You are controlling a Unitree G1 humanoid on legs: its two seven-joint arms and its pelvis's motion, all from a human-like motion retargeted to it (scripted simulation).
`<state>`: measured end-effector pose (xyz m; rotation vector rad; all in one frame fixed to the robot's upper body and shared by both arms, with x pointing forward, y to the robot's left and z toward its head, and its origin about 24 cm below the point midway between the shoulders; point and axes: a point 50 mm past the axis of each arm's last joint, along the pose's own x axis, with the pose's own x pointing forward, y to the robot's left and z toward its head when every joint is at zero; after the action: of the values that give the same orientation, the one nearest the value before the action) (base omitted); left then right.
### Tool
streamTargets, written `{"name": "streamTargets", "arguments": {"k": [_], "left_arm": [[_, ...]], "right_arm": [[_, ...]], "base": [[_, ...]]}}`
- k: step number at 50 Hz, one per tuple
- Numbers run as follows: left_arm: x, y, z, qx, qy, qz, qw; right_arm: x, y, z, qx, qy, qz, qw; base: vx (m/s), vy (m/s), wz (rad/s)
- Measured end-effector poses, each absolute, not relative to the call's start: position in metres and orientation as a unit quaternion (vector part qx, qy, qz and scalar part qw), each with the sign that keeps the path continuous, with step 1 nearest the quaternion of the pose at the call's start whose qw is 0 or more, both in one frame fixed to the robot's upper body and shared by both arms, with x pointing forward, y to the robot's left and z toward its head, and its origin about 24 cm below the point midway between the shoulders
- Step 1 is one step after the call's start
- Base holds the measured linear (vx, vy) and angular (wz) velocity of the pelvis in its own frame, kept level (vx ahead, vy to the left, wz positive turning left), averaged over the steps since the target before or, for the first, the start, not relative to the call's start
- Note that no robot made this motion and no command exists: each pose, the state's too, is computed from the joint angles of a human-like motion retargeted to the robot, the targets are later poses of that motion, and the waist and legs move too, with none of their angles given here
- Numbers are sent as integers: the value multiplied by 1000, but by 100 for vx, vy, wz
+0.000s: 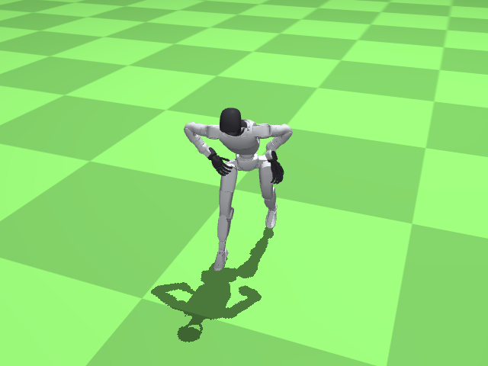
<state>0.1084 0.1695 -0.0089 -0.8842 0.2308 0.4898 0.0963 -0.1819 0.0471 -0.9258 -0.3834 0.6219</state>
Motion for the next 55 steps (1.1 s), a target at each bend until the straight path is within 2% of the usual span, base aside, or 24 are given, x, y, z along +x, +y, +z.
{"name": "streamTargets", "arguments": {"k": [5,13,19,28,38,55], "left_arm": [[114,187,7,-437,68,274,854],[125,205,35,-558,3,352,752],[121,205,51,-634,-10,339,695],[104,207,33,-622,57,342,702],[106,203,22,-616,73,334,709],[103,212,20,-602,61,357,712]], "right_arm": [[100,-170,31,-417,-161,314,838],[103,-154,25,-387,-156,347,840],[105,-151,30,-375,-157,366,837],[84,-164,23,-416,-140,350,827],[95,-162,17,-459,-173,374,787],[96,-156,16,-426,-163,408,791]], "base": [[27,-10,-281],[32,32,-276],[7,10,-78],[-16,26,-36],[-22,-4,-35],[-16,-10,-12]]}}
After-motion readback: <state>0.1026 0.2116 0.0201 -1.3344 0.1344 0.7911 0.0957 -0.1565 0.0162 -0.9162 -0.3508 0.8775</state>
